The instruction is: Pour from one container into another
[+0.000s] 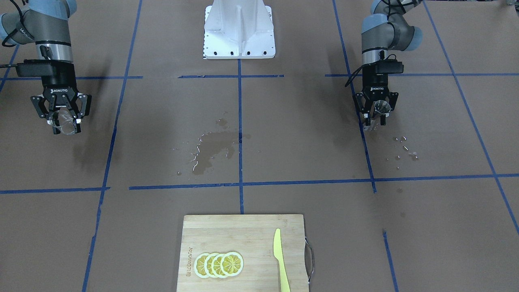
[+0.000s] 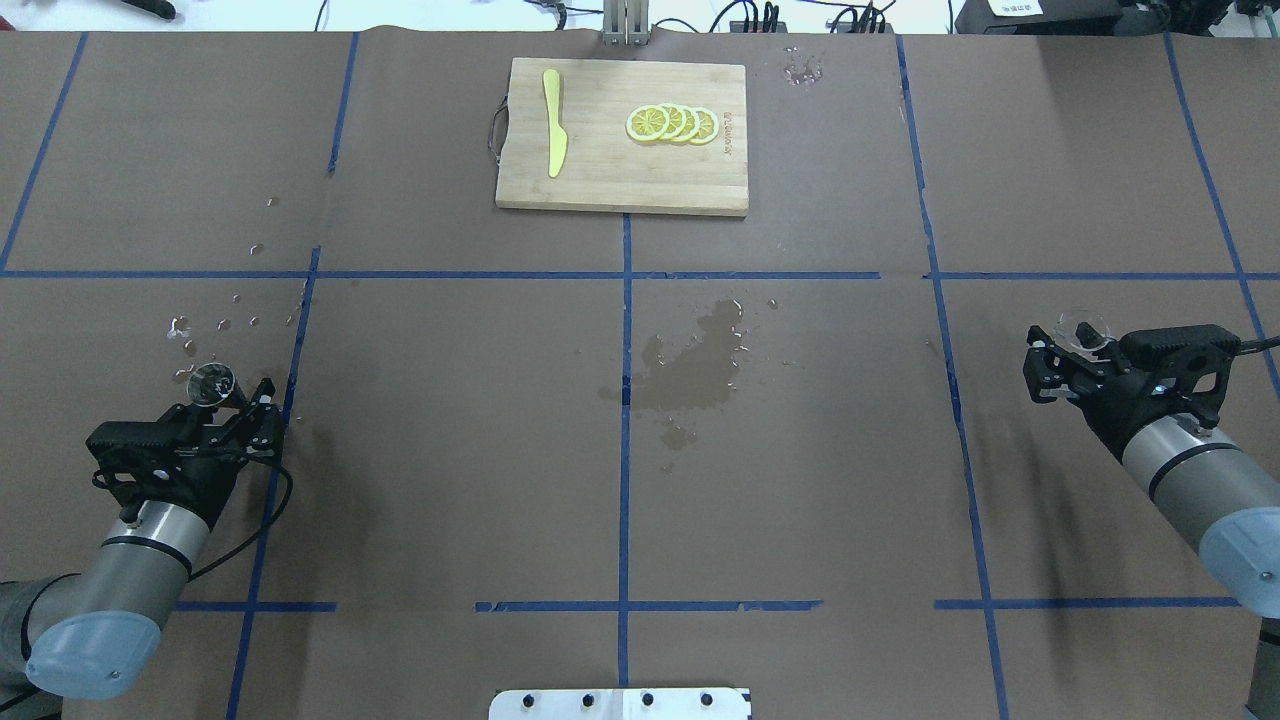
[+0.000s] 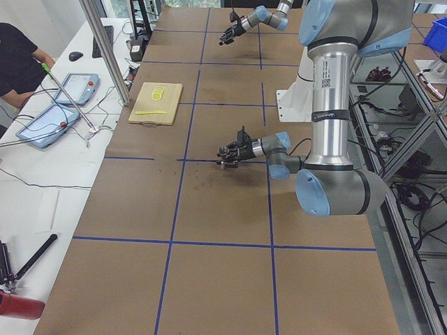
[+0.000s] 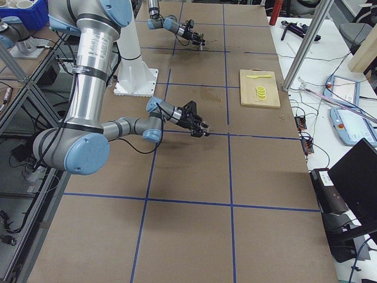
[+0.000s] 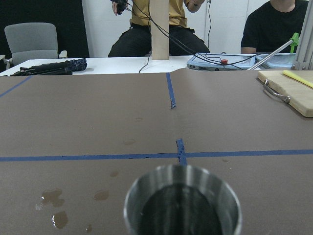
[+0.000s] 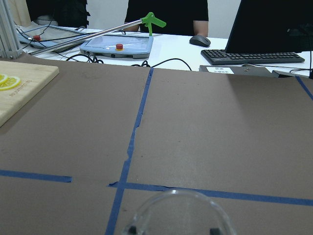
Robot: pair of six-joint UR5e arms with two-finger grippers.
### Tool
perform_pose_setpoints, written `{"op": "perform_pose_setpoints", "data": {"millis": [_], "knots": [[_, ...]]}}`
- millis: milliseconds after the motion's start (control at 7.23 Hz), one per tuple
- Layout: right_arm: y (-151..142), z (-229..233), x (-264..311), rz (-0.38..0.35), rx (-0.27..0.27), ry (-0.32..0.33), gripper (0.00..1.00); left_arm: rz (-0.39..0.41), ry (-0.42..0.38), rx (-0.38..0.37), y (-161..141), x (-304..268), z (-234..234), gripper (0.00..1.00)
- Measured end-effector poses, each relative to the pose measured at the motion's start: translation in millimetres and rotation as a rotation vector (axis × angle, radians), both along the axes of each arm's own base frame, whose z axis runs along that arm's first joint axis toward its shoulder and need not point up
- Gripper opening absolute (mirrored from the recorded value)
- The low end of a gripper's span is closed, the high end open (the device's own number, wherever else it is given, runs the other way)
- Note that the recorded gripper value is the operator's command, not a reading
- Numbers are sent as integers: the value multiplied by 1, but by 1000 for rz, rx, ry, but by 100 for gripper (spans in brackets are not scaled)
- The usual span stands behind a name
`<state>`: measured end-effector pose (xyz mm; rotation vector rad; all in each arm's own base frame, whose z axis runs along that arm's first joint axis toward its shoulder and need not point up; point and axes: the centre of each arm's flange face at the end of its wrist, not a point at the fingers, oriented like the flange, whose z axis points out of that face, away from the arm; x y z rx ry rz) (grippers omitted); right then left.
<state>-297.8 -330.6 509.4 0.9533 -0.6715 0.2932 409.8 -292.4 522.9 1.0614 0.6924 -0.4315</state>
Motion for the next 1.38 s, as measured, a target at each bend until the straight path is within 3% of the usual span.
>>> {"op": "perform_pose_setpoints", "data": {"millis": [138,553,1384], "knots": [[2,0,-2,1,5,4,0,0,1,0,0,0,-1,99],[8,3,-8,7,20,20,0,36,12,-14,1,1,-8,100],[23,29,-24,59,42,46,0,304,42,-145,29,-46,-25,100]]}}
